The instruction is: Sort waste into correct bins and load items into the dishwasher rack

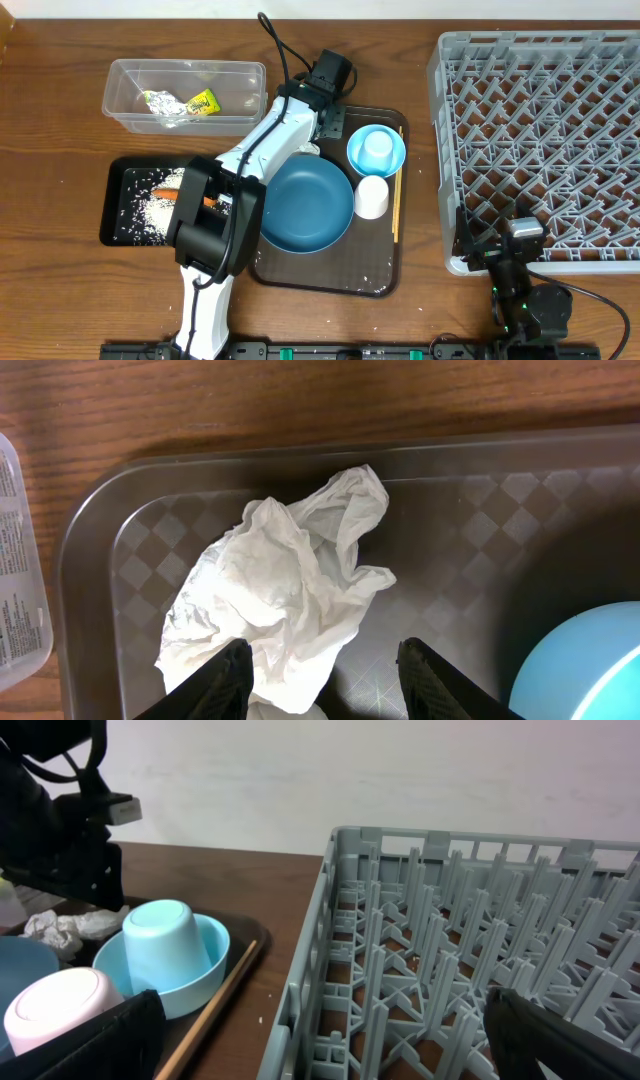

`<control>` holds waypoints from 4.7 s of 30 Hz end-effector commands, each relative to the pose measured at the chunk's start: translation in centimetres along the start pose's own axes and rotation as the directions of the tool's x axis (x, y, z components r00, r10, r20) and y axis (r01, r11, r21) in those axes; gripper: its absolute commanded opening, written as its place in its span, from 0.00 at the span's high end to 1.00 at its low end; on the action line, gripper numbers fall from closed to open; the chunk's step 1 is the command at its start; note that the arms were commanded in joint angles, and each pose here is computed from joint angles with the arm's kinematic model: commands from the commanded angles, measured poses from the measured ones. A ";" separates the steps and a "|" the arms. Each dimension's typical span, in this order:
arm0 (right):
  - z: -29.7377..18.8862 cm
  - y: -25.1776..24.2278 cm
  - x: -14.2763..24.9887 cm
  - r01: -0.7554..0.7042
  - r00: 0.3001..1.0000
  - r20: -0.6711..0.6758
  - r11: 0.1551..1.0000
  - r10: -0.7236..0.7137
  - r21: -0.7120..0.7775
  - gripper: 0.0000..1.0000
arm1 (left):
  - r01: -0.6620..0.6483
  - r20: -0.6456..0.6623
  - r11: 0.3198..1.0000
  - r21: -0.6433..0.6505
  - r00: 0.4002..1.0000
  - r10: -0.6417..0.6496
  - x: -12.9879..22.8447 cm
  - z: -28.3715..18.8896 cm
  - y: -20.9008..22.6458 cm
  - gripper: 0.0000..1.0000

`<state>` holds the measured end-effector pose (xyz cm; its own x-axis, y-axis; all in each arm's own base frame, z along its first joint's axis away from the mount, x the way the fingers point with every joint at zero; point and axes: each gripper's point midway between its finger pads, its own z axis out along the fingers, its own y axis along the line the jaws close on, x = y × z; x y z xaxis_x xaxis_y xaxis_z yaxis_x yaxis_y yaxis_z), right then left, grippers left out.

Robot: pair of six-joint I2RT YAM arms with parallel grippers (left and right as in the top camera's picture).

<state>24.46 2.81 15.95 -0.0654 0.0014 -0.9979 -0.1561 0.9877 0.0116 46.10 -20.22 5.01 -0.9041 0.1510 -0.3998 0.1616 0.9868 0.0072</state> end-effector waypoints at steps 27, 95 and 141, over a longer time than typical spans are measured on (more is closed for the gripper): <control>0.0 -0.3 0.1 0.010 1.000 -0.003 1.000 -0.010 0.013 0.01 | -0.032 -0.052 0.999 -0.025 0.998 0.030 1.8 1.6 0.5 0.43; 0.0 -0.3 0.1 0.010 1.000 -0.005 1.000 -0.010 0.013 0.01 | 0.432 0.414 0.894 -0.118 0.840 -0.351 -8.3 -11.8 16.8 0.93; 0.0 -0.3 0.1 0.010 1.000 -0.005 1.000 -0.010 0.013 0.01 | 0.275 -0.170 0.961 -0.034 0.946 -0.277 4.0 -0.7 2.5 0.25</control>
<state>24.46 2.81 15.95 -0.0654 0.0014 -0.9979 -0.1561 0.9877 0.0116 42.47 -17.95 5.16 -0.9665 -0.0884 -0.2410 -0.0694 0.9938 -0.0863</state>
